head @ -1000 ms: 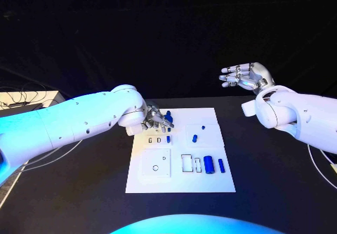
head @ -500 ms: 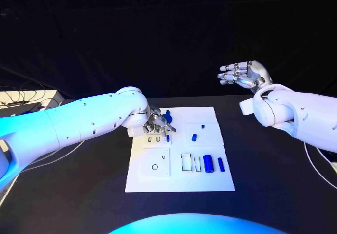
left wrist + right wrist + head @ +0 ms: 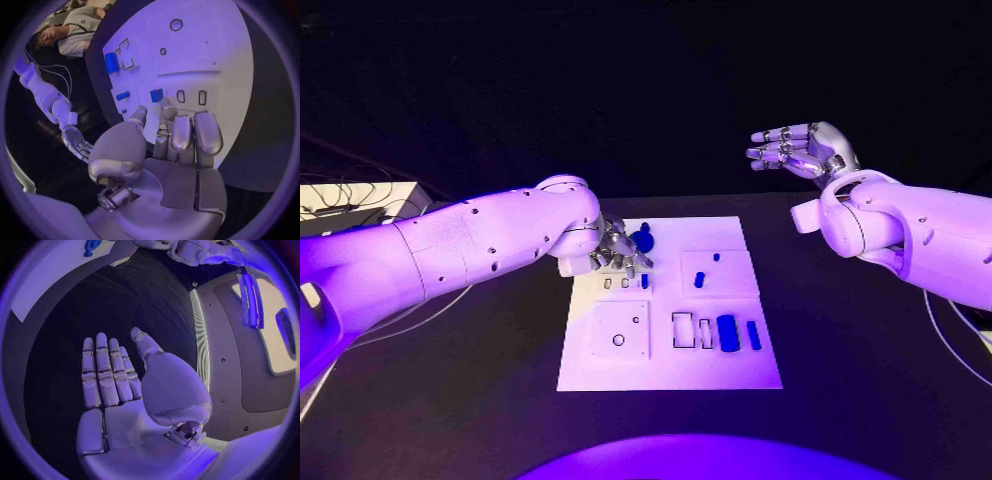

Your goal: Assemble the parts on the task board

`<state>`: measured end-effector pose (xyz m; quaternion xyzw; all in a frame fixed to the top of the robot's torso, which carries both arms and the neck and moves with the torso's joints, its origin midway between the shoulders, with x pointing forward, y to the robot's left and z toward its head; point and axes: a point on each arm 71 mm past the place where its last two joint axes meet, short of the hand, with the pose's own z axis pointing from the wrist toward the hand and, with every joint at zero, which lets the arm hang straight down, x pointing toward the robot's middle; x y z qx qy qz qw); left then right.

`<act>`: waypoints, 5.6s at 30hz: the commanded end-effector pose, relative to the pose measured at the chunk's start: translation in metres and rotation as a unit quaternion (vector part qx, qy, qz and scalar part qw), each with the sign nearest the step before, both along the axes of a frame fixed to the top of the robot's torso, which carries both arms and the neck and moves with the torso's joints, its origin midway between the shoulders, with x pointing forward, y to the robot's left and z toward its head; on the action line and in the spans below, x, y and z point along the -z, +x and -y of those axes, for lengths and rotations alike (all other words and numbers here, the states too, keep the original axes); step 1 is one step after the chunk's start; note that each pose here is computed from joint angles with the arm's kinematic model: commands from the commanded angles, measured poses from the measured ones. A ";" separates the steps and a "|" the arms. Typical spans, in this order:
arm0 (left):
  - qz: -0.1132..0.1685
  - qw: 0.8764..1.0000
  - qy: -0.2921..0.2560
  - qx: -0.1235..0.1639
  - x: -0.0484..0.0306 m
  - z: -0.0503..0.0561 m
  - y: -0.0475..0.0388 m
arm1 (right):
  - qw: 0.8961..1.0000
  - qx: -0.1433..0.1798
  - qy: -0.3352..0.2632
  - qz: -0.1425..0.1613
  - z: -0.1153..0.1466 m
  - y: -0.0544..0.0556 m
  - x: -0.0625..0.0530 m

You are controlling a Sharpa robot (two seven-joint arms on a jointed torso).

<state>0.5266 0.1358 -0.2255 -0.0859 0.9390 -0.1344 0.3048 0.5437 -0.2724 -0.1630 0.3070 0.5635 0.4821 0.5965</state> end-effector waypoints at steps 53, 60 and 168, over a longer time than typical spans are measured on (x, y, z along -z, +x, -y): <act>-0.036 0.999 -0.022 -0.004 0.0184 0.011 -0.0051 | 1.000 -0.004 -0.003 -0.002 -0.010 0.001 0.001; -0.035 0.999 -0.022 -0.007 0.0184 0.010 -0.0039 | 1.000 -0.005 -0.003 -0.003 -0.010 0.001 0.002; -0.066 0.996 -0.051 -0.024 0.0245 0.010 -0.0046 | 1.000 -0.014 -0.004 -0.009 -0.017 0.000 0.003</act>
